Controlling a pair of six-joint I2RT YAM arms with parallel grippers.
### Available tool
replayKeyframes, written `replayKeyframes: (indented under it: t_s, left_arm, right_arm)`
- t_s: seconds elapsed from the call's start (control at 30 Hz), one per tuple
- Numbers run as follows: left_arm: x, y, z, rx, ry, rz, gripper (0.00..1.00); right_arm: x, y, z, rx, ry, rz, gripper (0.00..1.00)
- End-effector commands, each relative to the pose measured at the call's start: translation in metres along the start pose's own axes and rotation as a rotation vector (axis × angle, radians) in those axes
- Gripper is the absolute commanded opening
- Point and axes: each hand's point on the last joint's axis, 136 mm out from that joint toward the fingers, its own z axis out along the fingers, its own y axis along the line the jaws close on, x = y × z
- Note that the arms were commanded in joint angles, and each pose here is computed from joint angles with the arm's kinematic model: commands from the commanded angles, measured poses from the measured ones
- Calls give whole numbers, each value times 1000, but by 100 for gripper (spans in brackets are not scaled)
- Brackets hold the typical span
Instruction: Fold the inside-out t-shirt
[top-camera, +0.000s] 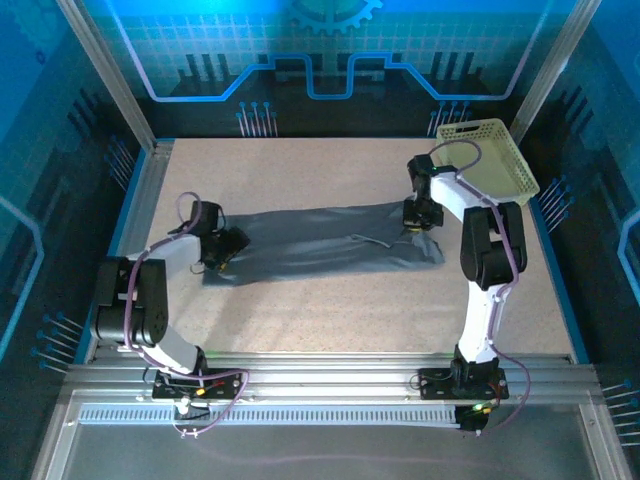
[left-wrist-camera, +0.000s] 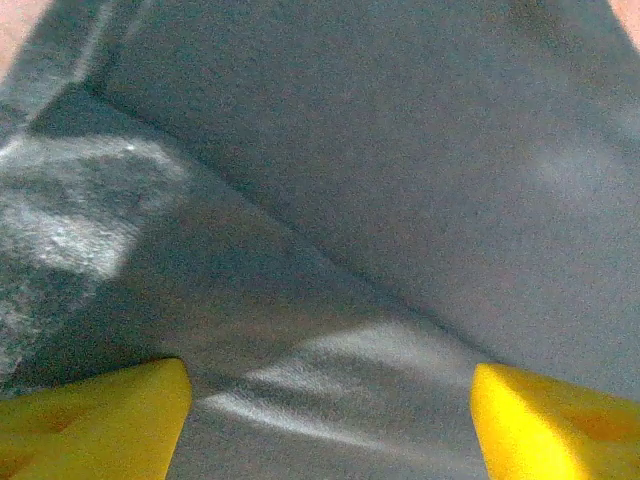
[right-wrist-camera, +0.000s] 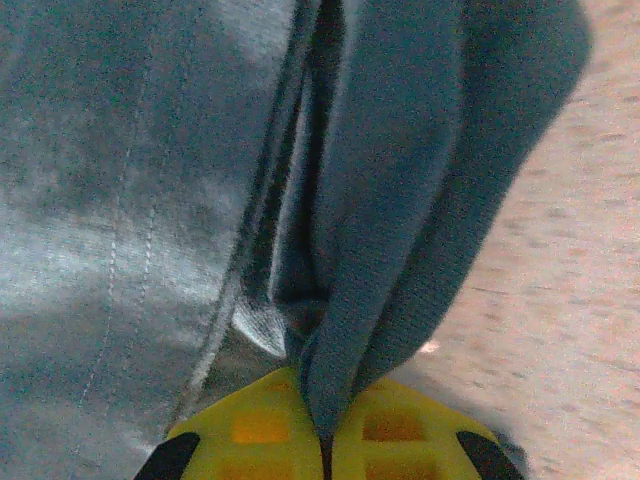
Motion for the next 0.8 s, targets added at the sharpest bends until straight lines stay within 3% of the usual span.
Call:
replayKeyframes:
  t_s: [0.0, 0.17, 0.37, 0.53, 0.77]
  left_arm:
    - [55, 19, -1, -133, 115, 42, 77]
    - [78, -11, -15, -99, 129, 126, 81]
    - [50, -13, -47, -115, 32, 159, 87]
    - [33, 1, -40, -122, 36, 109, 87]
    - [44, 2, -21, -102, 83, 90, 84]
  right_arm:
    - [-11, -49, -41, 173, -81, -10, 0]
    - [-23, -66, -83, 282, -147, -52, 0]
    - [-36, -52, -133, 423, -229, -214, 0]
    - [-30, -6, -164, 508, -287, -379, 0]
    - [6, 97, -186, 454, -318, -569, 0]
